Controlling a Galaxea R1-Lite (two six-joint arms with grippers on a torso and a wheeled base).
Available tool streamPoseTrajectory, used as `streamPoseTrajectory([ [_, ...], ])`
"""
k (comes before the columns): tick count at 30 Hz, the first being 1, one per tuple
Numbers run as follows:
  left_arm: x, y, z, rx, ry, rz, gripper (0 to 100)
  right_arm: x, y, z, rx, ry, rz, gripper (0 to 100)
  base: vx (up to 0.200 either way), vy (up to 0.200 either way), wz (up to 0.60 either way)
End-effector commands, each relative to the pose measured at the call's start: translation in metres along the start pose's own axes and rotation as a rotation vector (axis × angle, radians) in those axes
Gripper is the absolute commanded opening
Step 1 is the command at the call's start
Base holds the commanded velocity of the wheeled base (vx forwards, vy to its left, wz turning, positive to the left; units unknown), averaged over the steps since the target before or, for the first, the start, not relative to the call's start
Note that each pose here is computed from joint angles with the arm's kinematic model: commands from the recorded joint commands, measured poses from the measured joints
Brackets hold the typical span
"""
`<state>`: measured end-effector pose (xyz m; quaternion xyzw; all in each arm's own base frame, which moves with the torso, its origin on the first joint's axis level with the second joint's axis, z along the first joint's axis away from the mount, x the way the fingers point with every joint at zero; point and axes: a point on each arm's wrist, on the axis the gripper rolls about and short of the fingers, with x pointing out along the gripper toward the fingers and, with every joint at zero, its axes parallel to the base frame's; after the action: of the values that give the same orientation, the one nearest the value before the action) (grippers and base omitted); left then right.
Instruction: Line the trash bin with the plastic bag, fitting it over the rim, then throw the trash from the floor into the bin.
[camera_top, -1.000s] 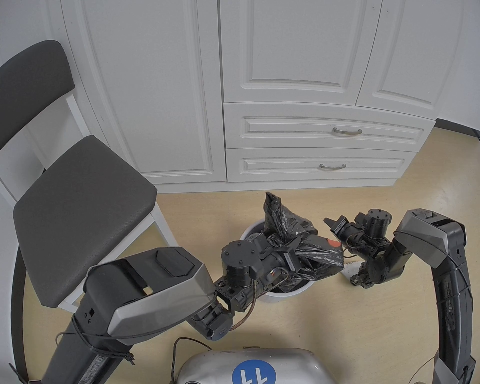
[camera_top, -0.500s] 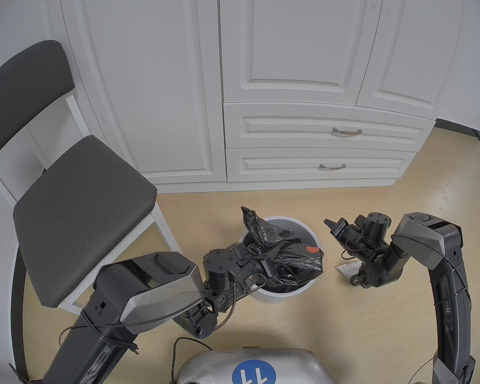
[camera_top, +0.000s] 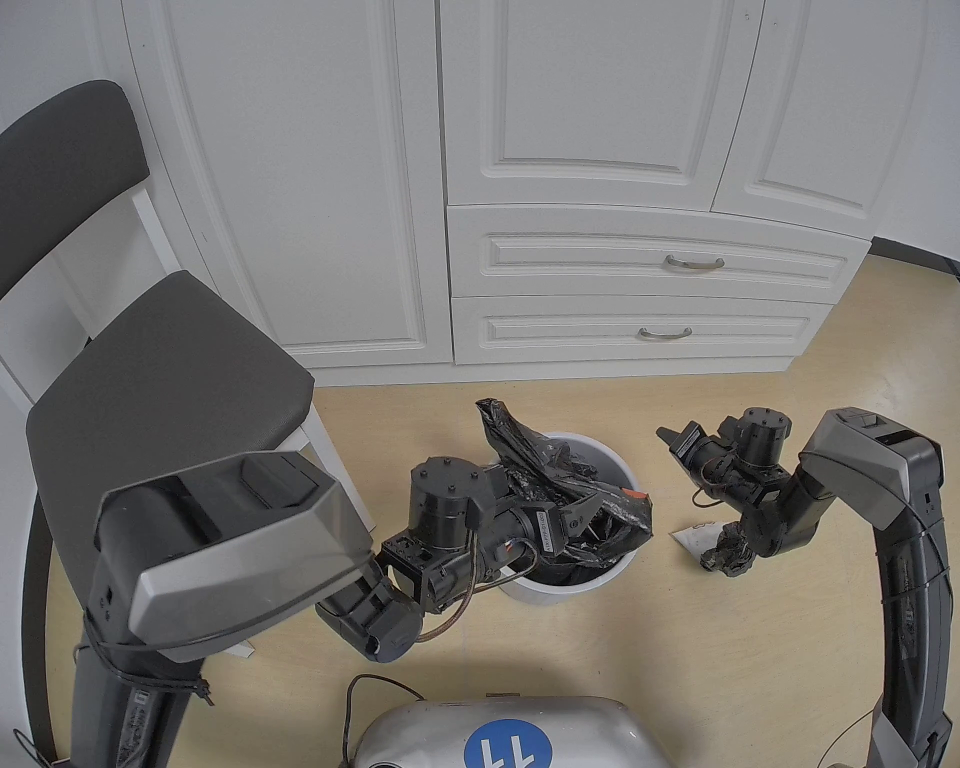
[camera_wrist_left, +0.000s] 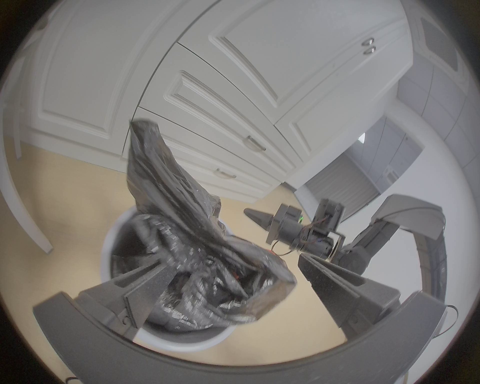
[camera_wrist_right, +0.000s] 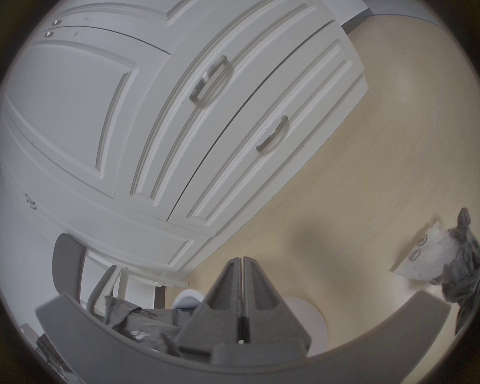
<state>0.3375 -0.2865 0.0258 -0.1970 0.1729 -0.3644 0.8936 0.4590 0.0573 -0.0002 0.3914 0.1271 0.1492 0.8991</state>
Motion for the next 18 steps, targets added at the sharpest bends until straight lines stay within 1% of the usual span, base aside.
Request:
streamPoseTrajectory([
  [1,-0.023,-0.029,0.047,0.080,-0.010,0.000,100,-0.020,0.033,0.048,-0.022,-0.070,0.020,0,0.000,0.000,0.00],
  [2,-0.023,-0.030,0.048,0.083,-0.011,0.001,100,-0.021,0.034,0.049,-0.022,-0.070,0.020,0,0.000,0.000,0.00],
  [3,-0.026,-0.036,0.057,0.091,-0.010,0.031,100,-0.033,0.050,0.059,-0.048,-0.080,0.036,0,0.000,0.000,0.00],
  [4,-0.025,-0.037,0.058,0.091,-0.010,0.032,100,-0.033,0.051,0.060,-0.051,-0.080,0.038,0,0.000,0.000,0.00],
  [5,-0.024,-0.043,0.067,0.092,-0.035,0.080,100,-0.046,0.066,0.067,-0.103,-0.080,0.041,0,0.000,0.000,0.00],
  [8,-0.022,-0.049,0.074,0.095,-0.043,0.219,100,-0.067,0.088,0.067,-0.225,-0.032,0.019,0,0.000,0.000,0.00],
  [9,-0.024,-0.049,0.075,0.098,-0.037,0.271,100,-0.074,0.096,0.062,-0.278,0.002,0.010,0,0.000,0.000,0.00],
  [10,-0.025,-0.050,0.075,0.099,-0.031,0.291,100,-0.077,0.099,0.060,-0.302,0.016,0.009,0,0.000,0.000,0.00],
  [11,-0.029,-0.051,0.076,0.099,-0.022,0.335,100,-0.087,0.110,0.051,-0.367,0.064,0.007,0,0.000,0.000,0.00],
  [12,-0.031,-0.052,0.077,0.098,-0.021,0.350,100,-0.092,0.114,0.046,-0.400,0.090,0.002,0,0.000,0.000,0.00],
  [14,-0.040,-0.054,0.080,0.098,-0.019,0.367,100,-0.107,0.129,0.024,-0.493,0.177,0.024,0,0.000,0.000,0.00],
  [17,-0.055,-0.056,0.083,0.108,-0.012,0.374,100,-0.119,0.139,-0.005,-0.607,0.267,0.064,0,0.000,0.000,0.00],
  [18,-0.055,-0.057,0.083,0.108,-0.011,0.375,100,-0.120,0.140,-0.006,-0.613,0.269,0.065,0,0.000,0.000,0.00],
])
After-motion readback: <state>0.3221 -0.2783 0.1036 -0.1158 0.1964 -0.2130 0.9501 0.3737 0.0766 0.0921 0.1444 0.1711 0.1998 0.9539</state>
